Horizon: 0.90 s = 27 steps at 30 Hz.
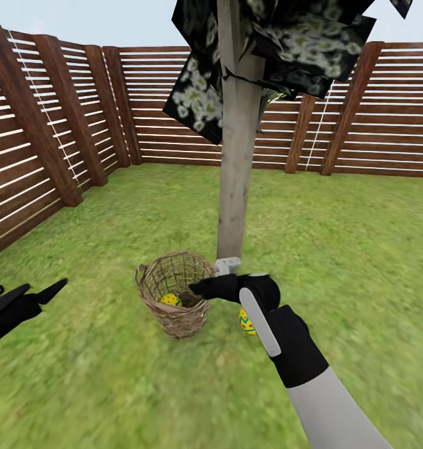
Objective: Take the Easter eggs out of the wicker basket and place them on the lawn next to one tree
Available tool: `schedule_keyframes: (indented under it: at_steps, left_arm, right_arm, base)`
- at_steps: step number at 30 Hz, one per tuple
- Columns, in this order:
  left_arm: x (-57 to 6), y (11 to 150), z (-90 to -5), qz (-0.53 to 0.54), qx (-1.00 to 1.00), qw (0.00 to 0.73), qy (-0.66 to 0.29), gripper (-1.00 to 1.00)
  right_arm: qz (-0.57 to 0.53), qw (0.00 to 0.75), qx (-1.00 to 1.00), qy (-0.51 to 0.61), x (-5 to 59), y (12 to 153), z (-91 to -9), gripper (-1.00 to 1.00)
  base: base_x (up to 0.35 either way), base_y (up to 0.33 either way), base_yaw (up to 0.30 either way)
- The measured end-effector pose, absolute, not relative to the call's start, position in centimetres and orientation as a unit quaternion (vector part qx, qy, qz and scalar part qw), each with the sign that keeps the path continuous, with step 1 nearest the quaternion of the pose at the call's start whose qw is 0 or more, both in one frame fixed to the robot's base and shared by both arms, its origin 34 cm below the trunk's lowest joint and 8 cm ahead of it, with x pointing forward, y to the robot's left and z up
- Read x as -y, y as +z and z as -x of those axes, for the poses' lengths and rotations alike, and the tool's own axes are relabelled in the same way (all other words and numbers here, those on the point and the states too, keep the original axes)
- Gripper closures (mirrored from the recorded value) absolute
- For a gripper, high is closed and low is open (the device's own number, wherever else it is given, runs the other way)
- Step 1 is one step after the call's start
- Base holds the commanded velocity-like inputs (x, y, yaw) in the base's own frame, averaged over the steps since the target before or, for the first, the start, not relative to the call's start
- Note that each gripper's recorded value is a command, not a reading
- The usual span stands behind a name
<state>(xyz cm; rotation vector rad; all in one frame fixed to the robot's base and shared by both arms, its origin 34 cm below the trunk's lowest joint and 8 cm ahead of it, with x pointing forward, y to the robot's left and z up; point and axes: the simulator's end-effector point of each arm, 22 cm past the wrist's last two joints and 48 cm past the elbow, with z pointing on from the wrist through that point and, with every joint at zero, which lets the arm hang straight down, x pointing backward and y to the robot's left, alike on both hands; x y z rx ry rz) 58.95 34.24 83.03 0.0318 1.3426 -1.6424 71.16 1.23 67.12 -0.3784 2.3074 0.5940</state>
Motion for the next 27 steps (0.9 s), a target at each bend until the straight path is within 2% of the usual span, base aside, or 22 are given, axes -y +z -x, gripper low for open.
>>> schedule_keyframes:
  at_steps: [17, 27]
  left_arm:
    - [-34.6, 83.4, -58.9, -0.011, -0.547, 0.494, -0.676, -1.0]
    - [-34.7, 83.8, -58.7, -0.014, -0.545, 0.496, -0.676, -1.0]
  right_arm:
    - [0.139, 0.359, -0.901, 0.2, -0.1, 66.5, -71.7, -1.0]
    - [0.121, 0.371, -0.911, 0.131, 2.6, 66.2, -72.5, -1.0]
  base:
    - [0.174, 0.225, -0.002]
    - [0.165, 0.296, -0.184]
